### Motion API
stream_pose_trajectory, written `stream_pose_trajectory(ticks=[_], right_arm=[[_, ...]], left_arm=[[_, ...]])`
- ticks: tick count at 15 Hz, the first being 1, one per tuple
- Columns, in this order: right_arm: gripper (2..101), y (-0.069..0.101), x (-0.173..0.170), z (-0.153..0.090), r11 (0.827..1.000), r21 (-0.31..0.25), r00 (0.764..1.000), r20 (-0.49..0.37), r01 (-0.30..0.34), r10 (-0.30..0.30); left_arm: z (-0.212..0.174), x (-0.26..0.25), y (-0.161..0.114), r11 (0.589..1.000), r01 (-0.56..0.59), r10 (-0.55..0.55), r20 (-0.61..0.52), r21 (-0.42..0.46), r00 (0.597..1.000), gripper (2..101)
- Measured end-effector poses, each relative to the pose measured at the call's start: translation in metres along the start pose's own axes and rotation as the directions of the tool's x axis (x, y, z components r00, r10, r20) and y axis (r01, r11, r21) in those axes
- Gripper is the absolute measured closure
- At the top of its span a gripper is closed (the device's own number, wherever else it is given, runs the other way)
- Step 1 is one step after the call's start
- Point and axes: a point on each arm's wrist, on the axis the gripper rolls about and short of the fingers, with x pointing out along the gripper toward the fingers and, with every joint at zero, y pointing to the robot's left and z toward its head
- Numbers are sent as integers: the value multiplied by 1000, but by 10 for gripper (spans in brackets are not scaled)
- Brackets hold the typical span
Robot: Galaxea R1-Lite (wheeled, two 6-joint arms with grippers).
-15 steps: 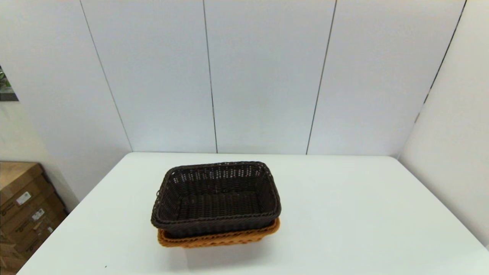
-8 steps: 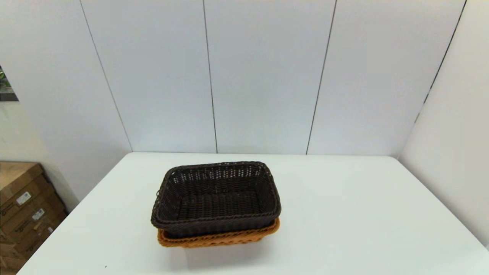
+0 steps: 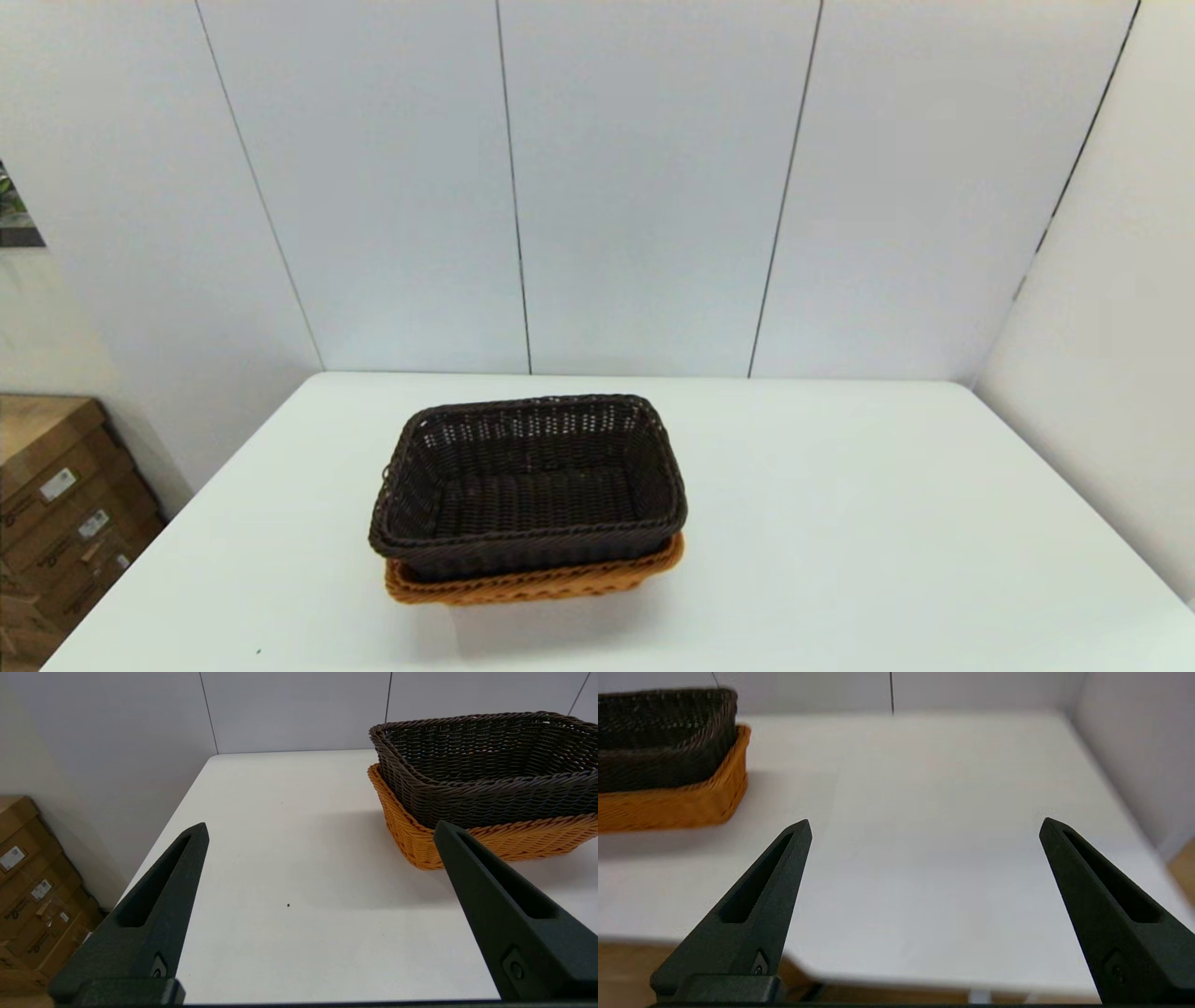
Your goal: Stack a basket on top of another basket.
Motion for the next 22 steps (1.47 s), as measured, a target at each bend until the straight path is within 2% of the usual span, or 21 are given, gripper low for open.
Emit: stream_pose_trajectory(ticks=[3, 7, 22], right_arm=[[52, 0, 8, -6, 997, -82, 999, 39, 3, 0], [52, -1, 18, -16, 990, -139, 995, 101, 17, -3], [50, -1, 20, -20, 993, -116, 996, 93, 14, -3]], left_arm=[[0, 0, 0, 1000, 0, 0, 0, 0, 1000, 54], [0, 0, 0, 1000, 0, 0, 0, 0, 1000, 54], [0, 0, 0, 1000, 0, 0, 0, 0, 1000, 54]])
